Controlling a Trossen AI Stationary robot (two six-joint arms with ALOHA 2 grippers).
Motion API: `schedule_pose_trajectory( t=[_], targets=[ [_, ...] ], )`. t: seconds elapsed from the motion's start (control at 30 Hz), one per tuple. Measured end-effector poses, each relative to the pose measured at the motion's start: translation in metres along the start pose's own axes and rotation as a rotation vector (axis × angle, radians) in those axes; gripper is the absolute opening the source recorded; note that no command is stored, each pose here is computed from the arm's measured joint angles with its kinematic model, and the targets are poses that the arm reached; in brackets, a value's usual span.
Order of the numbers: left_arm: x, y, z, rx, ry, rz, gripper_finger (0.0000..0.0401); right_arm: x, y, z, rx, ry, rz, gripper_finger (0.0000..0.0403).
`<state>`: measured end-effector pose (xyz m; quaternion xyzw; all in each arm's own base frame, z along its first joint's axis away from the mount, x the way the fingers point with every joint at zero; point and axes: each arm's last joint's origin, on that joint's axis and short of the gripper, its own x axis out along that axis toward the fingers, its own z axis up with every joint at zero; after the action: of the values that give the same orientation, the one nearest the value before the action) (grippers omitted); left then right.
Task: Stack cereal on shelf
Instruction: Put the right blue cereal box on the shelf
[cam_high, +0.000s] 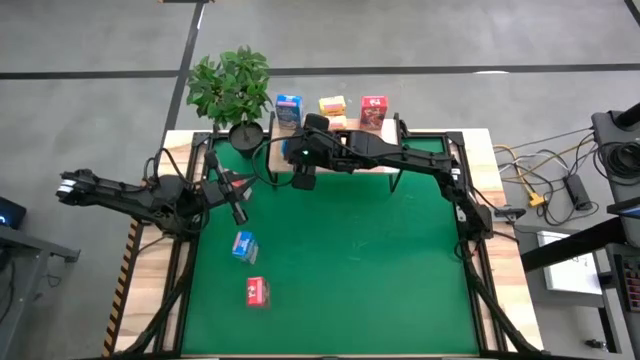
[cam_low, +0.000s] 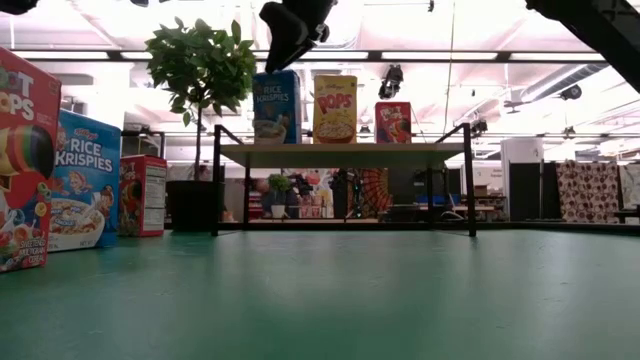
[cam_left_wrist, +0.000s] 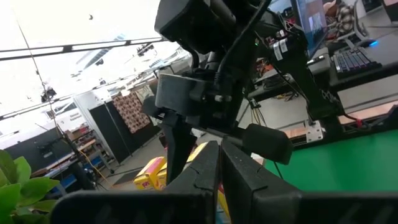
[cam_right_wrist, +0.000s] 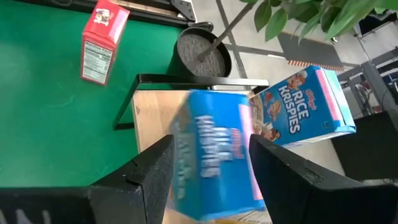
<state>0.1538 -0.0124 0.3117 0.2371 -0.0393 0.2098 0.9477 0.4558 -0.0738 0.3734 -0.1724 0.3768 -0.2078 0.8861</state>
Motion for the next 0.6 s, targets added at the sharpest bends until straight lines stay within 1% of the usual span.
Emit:
schedule_pose_trajectory(
  t=[0.33, 0.5, 0.6],
  targets=[
    [0.000, -0.001, -0.001, 0.000, 0.004, -0.003, 0.0000, -0.025, -0.010, 0.007, 0.023, -0.063, -0.011, 0.0199],
    [0.002, -0.003, -0.002, 0.006, 0.012, -0.009, 0.0000, -0.058, -0.012, 0.011, 0.015, -0.110, 0.002, 0.0199],
    [0.003, -0.004, -0.002, 0.008, 0.016, -0.011, 0.0000, -0.074, -0.011, 0.010, 0.019, -0.103, 0.027, 0.0199]
  ],
)
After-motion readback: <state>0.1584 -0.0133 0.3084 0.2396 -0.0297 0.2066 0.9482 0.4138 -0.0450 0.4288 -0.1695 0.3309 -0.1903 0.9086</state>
